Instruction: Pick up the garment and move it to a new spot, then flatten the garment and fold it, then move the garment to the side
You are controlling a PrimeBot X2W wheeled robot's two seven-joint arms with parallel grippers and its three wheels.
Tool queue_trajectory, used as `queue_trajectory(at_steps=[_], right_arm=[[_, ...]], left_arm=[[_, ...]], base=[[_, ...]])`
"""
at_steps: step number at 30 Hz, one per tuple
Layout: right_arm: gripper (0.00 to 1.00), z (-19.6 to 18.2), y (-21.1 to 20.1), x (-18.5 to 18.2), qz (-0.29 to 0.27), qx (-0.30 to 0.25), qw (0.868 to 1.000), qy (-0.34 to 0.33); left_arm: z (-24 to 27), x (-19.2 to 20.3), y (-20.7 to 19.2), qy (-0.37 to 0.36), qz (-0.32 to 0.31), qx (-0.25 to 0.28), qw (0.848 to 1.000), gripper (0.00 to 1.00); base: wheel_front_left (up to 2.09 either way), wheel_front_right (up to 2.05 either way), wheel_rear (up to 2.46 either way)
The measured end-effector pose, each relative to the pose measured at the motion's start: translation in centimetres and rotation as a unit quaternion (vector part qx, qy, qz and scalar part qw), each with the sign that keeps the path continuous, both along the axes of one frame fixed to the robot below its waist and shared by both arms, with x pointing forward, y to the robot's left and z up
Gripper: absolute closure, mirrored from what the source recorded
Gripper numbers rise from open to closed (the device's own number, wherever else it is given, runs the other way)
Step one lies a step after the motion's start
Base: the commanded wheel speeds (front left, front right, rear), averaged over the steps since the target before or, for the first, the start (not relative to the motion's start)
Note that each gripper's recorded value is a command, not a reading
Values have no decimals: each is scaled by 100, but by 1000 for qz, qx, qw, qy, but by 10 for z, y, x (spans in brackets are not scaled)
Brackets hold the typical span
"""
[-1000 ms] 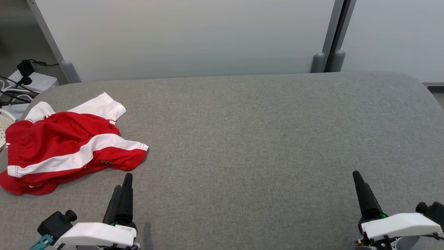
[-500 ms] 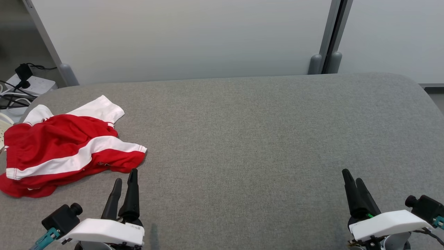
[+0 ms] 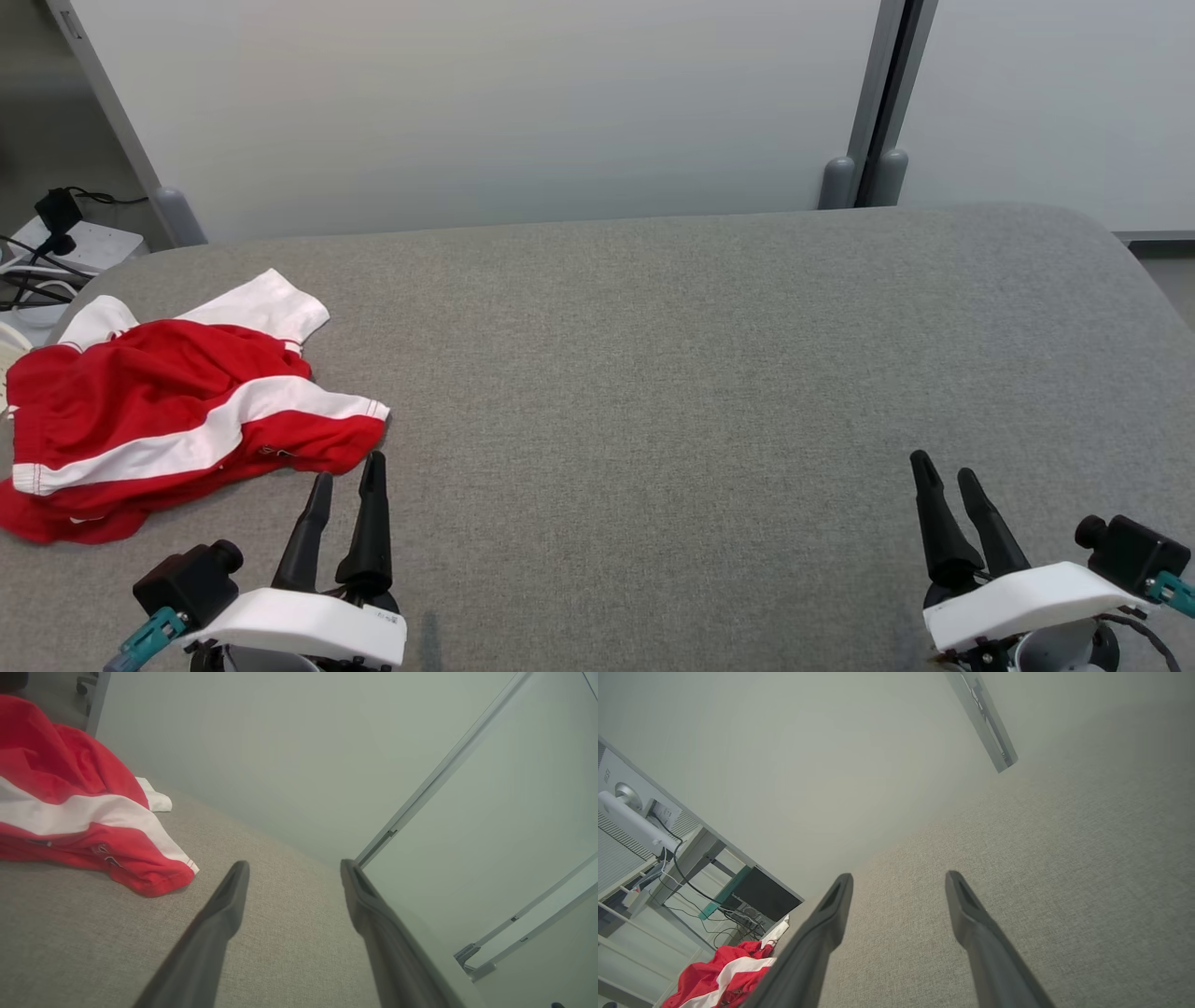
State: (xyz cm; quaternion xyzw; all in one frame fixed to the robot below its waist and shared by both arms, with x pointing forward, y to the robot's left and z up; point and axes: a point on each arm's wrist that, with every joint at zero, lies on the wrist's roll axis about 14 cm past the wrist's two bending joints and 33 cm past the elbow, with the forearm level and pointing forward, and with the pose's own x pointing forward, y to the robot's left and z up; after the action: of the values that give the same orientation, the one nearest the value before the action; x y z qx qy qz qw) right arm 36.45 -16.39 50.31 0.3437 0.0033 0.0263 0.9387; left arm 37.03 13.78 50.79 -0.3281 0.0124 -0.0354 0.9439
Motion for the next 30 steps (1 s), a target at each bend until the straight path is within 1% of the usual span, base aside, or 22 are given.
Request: queue_trajectory(at_steps=[10, 13, 15, 18, 20, 23, 30], right_arm=[[0, 6, 8, -1, 12, -57, 998, -19], [0, 8, 11, -1, 17, -68, 997, -25], [0, 12, 12, 0, 18, -83, 996, -33], [0, 14, 12, 0, 19, -97, 994, -38], [0, 16, 13, 0, 21, -112, 993, -45], [0, 17, 15, 1, 24, -123, 991, -49], [0, 24, 21, 3, 32, -162, 984, -67]], left_arm=[[2, 0, -6, -13, -6, 59, 998, 0], [3, 0, -6, -18, -5, 68, 998, 0], [5, 0, -7, -23, -4, 89, 996, 0], [5, 0, -8, -27, -5, 99, 995, 0], [6, 1, -9, -31, -4, 124, 992, 0], [7, 1, -10, -37, -4, 133, 990, 0], [13, 2, -13, -55, -4, 177, 983, 0]], base=[[0, 0, 0], [0, 0, 0], [0, 0, 0], [0, 0, 0], [0, 0, 0], [0, 0, 0], [0, 0, 0]])
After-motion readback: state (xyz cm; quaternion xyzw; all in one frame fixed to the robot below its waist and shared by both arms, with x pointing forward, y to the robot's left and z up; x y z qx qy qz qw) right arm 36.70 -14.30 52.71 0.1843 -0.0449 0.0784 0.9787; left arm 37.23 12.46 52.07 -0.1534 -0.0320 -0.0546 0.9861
